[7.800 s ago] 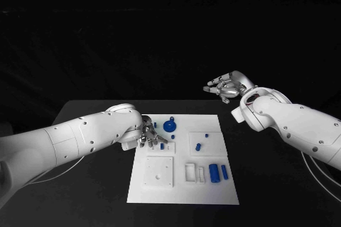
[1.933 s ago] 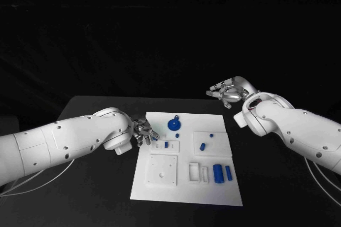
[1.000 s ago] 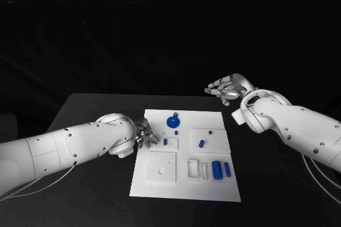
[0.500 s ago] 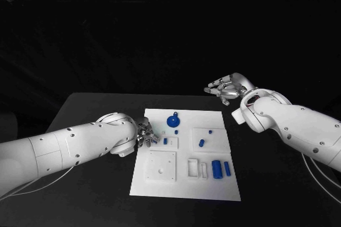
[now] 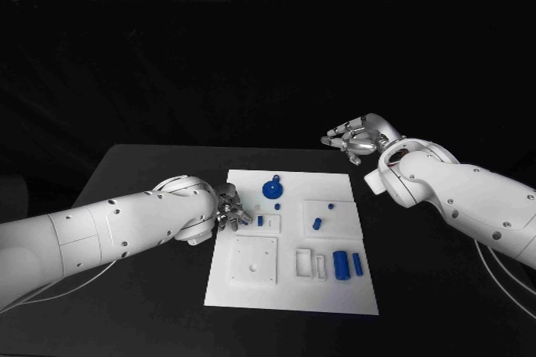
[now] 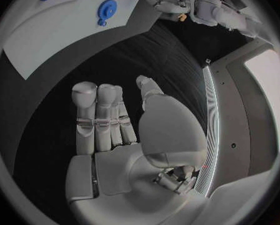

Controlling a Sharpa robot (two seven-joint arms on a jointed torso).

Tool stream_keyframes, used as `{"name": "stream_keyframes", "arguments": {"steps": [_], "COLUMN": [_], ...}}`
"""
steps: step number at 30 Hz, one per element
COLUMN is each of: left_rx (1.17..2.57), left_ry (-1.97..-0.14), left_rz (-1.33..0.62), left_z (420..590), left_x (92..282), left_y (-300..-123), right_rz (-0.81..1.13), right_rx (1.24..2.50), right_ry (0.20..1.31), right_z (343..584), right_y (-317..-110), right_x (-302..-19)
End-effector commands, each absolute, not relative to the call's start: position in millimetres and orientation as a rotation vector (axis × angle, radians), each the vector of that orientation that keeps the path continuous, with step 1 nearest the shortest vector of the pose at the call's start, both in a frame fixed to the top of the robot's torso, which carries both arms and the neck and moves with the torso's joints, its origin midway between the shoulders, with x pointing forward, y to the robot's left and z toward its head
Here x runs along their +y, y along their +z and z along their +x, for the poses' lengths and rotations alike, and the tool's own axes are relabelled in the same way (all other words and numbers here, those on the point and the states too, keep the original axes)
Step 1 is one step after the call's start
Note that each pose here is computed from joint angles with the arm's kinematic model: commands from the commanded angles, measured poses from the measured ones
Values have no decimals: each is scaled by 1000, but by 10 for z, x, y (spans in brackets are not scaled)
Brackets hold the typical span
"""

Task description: Assemble the parts on the task board

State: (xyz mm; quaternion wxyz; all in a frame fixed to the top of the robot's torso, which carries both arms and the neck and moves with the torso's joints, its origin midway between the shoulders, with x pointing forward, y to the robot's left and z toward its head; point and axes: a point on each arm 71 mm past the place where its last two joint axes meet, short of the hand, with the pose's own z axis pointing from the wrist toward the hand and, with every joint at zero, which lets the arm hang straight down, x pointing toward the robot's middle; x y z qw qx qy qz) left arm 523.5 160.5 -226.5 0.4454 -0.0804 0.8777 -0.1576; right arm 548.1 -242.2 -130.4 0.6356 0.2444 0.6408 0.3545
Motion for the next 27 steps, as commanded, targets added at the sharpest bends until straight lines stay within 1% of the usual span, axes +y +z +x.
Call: {"name": "stream_keyframes", "arguments": {"steps": [1, 27], "left_rx": [2197, 2212], "left_ry": [-389, -357], "left_rz": [-173, -171], "left_z": [5220, 5241], "left_x": [1584, 1610], "left_y": [-2281, -2303], "right_rz": [550, 549], "right_rx": [1475, 1478], "right_ry": [817, 818], "right_z": [5479, 5480], "right_y": [-1310, -1320], "right_x": [-2409, -2403]}}
